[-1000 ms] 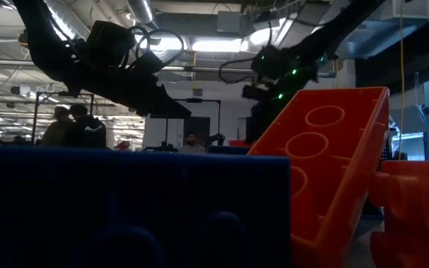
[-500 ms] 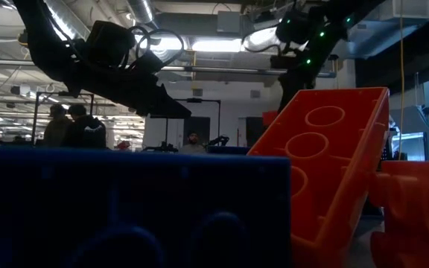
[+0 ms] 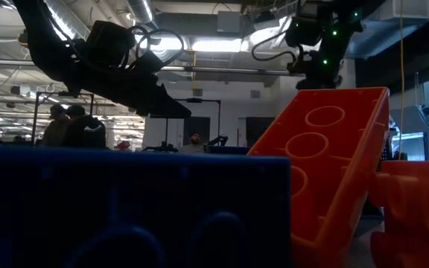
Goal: Sort blocks by size
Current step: Put the orange game piece into the gray bin, then put the blue game piece into the gray bin
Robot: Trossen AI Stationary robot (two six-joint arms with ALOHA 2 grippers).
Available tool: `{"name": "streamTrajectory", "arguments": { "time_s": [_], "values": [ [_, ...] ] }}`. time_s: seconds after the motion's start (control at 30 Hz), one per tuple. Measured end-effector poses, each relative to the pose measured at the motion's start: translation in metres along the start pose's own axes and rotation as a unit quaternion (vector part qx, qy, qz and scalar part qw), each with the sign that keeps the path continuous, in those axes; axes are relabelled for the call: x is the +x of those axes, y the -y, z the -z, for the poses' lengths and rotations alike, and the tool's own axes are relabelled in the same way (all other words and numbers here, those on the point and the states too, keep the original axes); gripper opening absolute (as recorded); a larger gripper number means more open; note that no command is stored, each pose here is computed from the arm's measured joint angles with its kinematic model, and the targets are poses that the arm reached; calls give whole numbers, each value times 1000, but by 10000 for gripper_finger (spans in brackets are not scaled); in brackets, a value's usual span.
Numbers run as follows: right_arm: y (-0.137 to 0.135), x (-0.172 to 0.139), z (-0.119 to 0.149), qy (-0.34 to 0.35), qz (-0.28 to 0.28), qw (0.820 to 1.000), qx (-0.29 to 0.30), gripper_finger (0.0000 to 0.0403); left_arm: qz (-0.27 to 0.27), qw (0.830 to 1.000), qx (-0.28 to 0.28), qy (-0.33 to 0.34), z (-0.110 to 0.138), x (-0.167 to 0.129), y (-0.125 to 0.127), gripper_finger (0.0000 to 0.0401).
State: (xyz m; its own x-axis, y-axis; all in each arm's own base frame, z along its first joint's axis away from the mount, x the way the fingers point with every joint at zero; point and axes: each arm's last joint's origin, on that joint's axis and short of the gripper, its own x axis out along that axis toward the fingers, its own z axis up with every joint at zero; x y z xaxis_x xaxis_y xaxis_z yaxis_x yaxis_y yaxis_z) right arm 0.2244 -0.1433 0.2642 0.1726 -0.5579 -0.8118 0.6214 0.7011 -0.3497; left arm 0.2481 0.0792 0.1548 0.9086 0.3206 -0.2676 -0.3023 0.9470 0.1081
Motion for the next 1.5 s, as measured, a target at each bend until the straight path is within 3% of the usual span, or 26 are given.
{"name": "streamTrajectory", "arguments": {
  "time_s": [0.4,0.73,0.87,1.07,1.27,1.5],
  "values": [
    [2,36,20,13,8,999,32,116,0,1000,-6,2,0,0,0,210],
    [3,30,18,12,-1,999,30,236,-2,1000,-15,4,-1,0,-1,210],
    [2,13,15,36,-39,998,44,264,-57,998,-29,-17,-9,6,-5,210],
    [-18,-15,19,97,-82,991,27,272,-142,980,-22,-137,-34,23,-15,210],
    [-52,-22,44,168,-126,978,-10,269,-197,961,-68,-184,-54,26,-38,210],
    [-87,-21,79,243,-198,949,-26,269,-232,942,-118,-212,-55,22,-62,210]
  ]
}}
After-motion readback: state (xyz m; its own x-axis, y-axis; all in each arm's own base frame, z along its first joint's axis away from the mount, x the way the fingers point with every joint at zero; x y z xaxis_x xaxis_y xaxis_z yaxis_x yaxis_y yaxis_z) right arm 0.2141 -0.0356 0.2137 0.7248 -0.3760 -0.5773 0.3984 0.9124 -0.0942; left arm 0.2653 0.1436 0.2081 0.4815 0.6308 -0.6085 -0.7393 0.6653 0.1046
